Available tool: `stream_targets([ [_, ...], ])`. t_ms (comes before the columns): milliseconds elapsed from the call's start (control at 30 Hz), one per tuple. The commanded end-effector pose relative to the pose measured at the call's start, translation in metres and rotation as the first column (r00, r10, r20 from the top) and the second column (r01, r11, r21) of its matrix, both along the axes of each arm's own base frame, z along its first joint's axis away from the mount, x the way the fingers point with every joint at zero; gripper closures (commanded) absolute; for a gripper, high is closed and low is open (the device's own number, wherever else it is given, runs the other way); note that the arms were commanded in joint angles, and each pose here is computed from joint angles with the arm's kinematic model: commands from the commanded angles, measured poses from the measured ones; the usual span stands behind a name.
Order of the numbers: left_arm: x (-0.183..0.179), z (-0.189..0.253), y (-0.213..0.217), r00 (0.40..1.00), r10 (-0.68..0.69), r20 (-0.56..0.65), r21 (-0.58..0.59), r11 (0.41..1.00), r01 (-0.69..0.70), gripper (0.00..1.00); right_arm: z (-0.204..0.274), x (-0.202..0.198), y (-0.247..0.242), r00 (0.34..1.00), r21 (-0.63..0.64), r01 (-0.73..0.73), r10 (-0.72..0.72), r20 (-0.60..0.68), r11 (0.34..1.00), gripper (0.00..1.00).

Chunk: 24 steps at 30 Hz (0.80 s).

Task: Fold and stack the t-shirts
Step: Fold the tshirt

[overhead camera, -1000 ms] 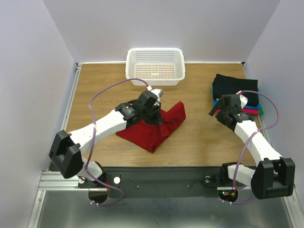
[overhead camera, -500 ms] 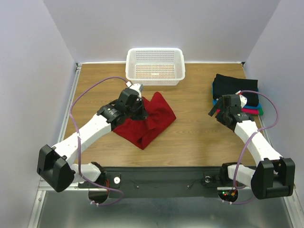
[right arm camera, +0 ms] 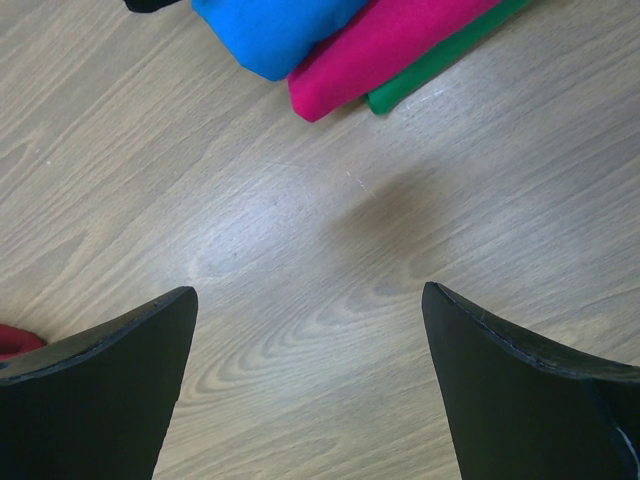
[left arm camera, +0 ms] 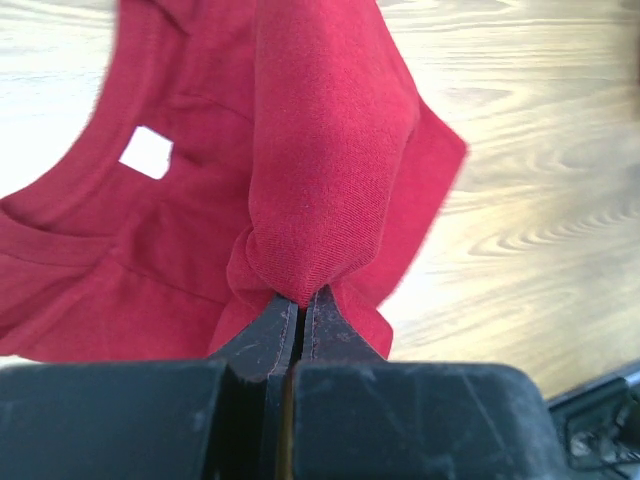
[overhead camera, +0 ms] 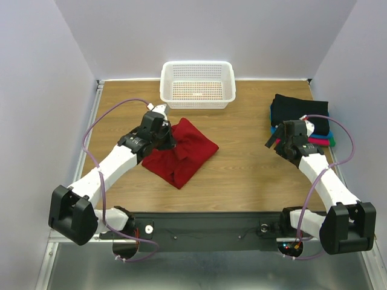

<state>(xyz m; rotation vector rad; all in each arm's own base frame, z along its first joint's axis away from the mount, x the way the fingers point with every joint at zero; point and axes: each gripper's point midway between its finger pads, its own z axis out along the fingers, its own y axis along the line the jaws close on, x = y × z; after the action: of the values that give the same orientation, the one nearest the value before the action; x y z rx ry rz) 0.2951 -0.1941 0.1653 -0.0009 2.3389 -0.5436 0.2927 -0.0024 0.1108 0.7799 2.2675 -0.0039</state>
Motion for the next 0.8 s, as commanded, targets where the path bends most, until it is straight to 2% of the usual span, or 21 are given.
stream_targets([
  [0,0.012,-0.001,0.015,0.998,0.008,0.066,0.003,1.000,-0.008,1.00,0.012,0.006,0.000,0.999,0.004,-0.009,0.008,0.048,1.000,0.00],
  [167,0.027,-0.030,0.026,0.999,0.042,0.012,0.017,0.999,-0.042,1.00,0.012,0.006,0.002,0.998,0.012,-0.018,0.017,0.052,1.000,0.00],
  [300,0.041,-0.052,0.046,0.992,0.124,-0.032,0.067,0.990,-0.122,1.00,0.012,0.007,0.002,0.998,0.014,-0.023,0.022,0.053,1.000,0.00],
  [367,0.044,-0.063,0.050,0.988,0.138,-0.076,0.077,0.988,-0.132,0.97,0.012,0.007,0.003,0.998,0.013,-0.026,0.025,0.052,1.000,0.00],
  [400,0.047,-0.066,0.051,0.986,0.143,-0.085,0.093,0.986,-0.135,0.77,0.011,0.007,0.002,0.998,0.011,-0.024,0.023,0.051,1.000,0.00],
  [433,0.046,-0.071,0.059,0.980,0.172,-0.099,0.130,0.979,-0.158,0.61,0.011,0.007,0.003,0.998,0.013,-0.028,0.027,0.050,1.000,0.00],
  [467,0.047,-0.071,0.064,0.976,0.194,-0.100,0.150,0.972,-0.178,0.51,0.011,0.007,0.003,0.998,0.013,-0.028,0.027,0.050,1.000,0.00],
  [500,0.046,-0.071,0.071,0.969,0.224,-0.107,0.173,0.964,-0.204,0.19,0.011,0.007,0.003,0.998,0.011,-0.028,0.027,0.050,1.000,0.00],
  [533,0.046,-0.069,0.077,0.961,0.254,-0.107,0.187,0.955,-0.231,0.05,0.011,0.007,0.003,0.998,0.014,-0.029,0.028,0.049,0.999,0.00],
  [567,0.048,-0.067,0.083,0.953,0.285,-0.102,0.200,0.944,-0.261,0.02,0.011,0.007,0.003,0.998,0.015,-0.029,0.028,0.050,0.999,0.00],
  [667,0.055,-0.047,0.105,0.907,0.417,-0.056,0.230,0.890,-0.395,0.02,0.011,0.008,0.005,0.998,0.021,-0.037,0.036,0.048,0.999,0.00],
  [733,0.058,-0.030,0.104,0.903,0.427,-0.044,0.216,0.887,-0.408,0.02,0.011,0.008,0.005,0.998,0.021,-0.040,0.039,0.048,0.999,0.00],
  [767,0.057,-0.025,0.096,0.916,0.397,-0.054,0.187,0.905,-0.382,0.02,0.010,0.007,0.006,0.998,0.023,-0.044,0.043,0.046,0.999,0.00],
])
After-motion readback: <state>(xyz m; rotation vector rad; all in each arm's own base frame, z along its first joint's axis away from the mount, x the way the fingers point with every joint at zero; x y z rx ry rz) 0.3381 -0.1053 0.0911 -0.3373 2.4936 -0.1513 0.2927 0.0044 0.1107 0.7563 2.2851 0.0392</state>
